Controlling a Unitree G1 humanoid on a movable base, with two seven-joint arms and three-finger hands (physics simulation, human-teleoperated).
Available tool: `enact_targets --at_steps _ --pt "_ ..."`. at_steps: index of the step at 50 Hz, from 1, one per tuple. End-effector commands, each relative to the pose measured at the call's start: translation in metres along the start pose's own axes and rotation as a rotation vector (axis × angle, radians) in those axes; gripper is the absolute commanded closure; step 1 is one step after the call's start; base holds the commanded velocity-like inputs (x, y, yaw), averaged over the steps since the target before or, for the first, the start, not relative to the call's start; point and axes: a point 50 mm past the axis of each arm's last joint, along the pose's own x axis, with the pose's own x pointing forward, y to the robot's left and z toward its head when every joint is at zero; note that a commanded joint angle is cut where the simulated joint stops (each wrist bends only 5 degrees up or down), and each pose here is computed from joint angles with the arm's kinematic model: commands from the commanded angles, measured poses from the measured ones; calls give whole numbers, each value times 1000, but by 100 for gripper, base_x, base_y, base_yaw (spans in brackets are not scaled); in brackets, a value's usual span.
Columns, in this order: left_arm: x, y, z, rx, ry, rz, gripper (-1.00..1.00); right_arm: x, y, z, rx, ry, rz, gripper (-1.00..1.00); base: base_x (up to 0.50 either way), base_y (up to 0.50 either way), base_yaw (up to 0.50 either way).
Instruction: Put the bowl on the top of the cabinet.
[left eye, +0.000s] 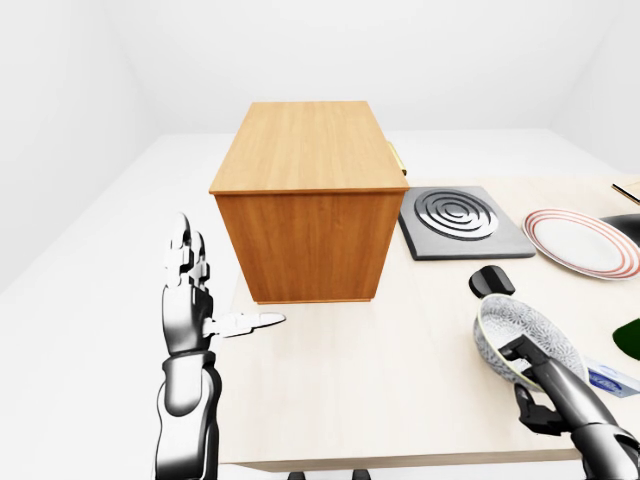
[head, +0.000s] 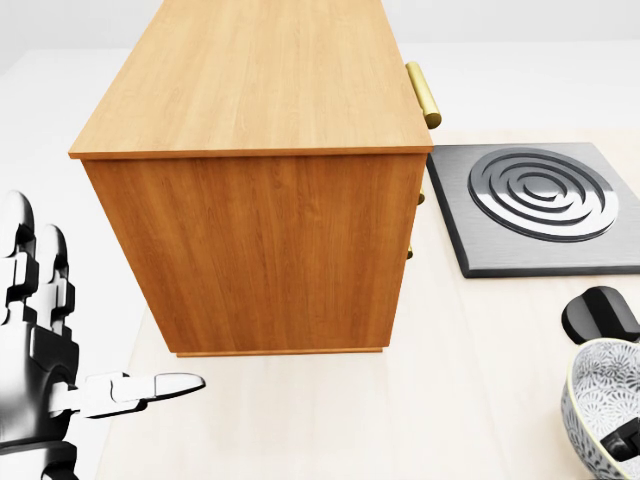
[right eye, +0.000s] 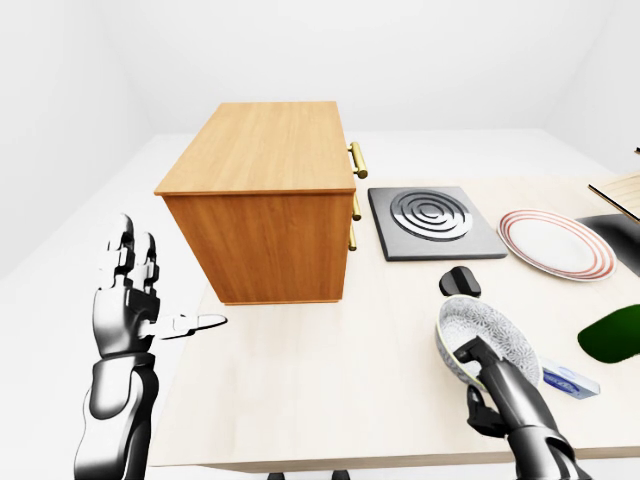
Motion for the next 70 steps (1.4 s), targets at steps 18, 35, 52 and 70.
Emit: enact_targets --at_steps 18,35,52,70 --pt "1 -1 -8 1 32 -4 -100 -72 -150 118 -208 -489 -620 100 0 0 0" --pt "-3 -5 -3 -2 19 -13 -100 -55 -298 239 -373 -703 -688 100 0 0 0" --pt "0 -5 5 -4 -20 -9 -100 -2 -363 313 -131 -512 -761 100 0 0 0" --pt "0 -4 -4 -11 14 -20 -100 33 -287 383 -347 -581 -629 100 0 0 0"
